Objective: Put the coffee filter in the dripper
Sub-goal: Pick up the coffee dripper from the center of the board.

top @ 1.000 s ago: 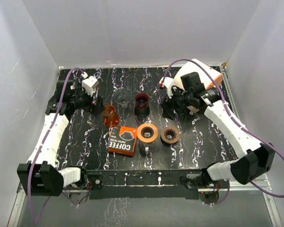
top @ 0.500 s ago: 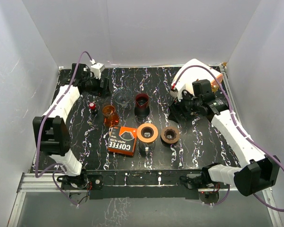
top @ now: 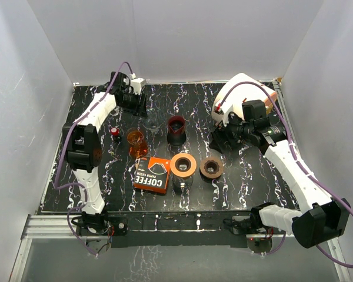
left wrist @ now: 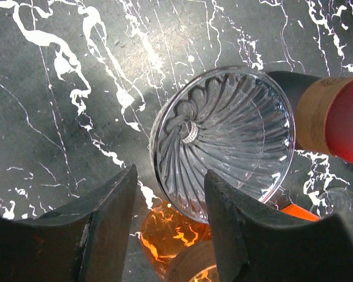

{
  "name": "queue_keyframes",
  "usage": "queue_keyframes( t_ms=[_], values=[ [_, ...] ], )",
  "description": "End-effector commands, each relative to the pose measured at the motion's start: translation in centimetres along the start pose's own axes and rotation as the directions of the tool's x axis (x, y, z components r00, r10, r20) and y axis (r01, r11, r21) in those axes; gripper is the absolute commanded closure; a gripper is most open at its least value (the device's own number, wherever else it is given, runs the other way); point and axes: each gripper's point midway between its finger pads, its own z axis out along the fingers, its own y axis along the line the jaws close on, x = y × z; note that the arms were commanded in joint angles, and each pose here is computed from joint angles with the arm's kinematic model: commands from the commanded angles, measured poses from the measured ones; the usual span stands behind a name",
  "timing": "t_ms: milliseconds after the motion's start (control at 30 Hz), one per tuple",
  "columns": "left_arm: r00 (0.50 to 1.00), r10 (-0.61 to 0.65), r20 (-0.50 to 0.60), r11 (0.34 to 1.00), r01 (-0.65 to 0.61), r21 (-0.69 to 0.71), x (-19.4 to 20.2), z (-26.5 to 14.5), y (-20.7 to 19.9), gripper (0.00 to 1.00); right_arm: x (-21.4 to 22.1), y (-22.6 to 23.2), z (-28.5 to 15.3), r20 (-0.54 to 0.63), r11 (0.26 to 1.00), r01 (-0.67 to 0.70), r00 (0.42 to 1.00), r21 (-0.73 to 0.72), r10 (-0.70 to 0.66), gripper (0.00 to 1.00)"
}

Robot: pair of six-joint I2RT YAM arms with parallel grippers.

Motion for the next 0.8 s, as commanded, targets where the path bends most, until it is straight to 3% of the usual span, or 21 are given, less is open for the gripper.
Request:
queue_keyframes(
  t_ms=[0, 367, 767],
  values=[
    [1.0, -0.01, -0.001, 1.0, 0.01, -0.009, -1.3, -0.6, -0.5, 0.54, -1.5, -0.1, -0.6, 0.07, 1.0, 0.029, 0.997, 0.012, -0.03, 0.21],
    [1.0, -0.001, -0.016, 1.0, 0.001, 0.001, -1.5, 0.5, -1.0, 0.75, -1.3, -0.1, -0.5, 0.068, 1.0, 0.024, 0.997, 0.005, -0.024, 0.2],
    [1.0, -0.007, 0.002, 1.0, 0.007, -0.012, -2.3, 0.4, -1.0, 0.9, -1.3, -0.2, -0.4, 0.065, 1.0, 0.022, 0.998, 0.002, -0.022, 0.2]
  ],
)
